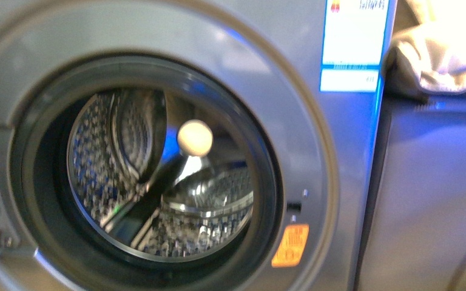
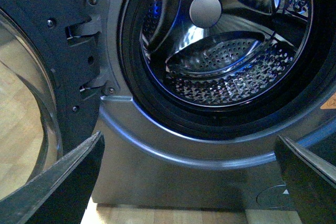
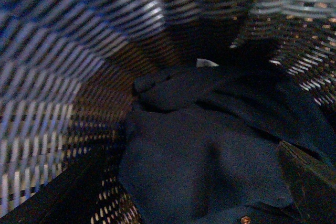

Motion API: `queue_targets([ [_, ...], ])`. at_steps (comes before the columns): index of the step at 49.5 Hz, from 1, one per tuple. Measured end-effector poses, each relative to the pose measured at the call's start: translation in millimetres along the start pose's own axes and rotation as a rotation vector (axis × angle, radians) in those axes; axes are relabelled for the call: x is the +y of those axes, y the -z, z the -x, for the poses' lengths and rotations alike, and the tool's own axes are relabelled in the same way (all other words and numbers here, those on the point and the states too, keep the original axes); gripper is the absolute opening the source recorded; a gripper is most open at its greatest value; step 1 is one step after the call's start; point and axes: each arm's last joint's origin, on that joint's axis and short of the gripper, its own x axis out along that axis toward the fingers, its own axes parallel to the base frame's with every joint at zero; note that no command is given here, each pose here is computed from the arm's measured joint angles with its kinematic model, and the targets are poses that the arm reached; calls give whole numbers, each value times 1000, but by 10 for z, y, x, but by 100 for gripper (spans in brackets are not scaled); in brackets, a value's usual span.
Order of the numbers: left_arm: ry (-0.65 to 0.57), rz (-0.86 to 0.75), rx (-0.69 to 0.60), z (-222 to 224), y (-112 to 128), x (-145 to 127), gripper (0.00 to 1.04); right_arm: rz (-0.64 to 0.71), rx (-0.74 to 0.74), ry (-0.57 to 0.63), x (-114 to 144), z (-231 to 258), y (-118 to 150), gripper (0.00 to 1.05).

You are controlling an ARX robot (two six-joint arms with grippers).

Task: Put clothes into washing machine

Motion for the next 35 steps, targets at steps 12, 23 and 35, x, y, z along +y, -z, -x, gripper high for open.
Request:
queue_targets([
  [12, 0, 0, 0, 0, 0, 0, 98, -6, 109, 49, -115, -526, 345, 97],
  [23, 0, 0, 0, 0, 0, 0, 98, -3, 159, 62, -167, -778, 535, 97],
  [35, 0, 0, 0, 0, 0, 0, 98, -5, 200, 73, -240, -990, 719, 97],
])
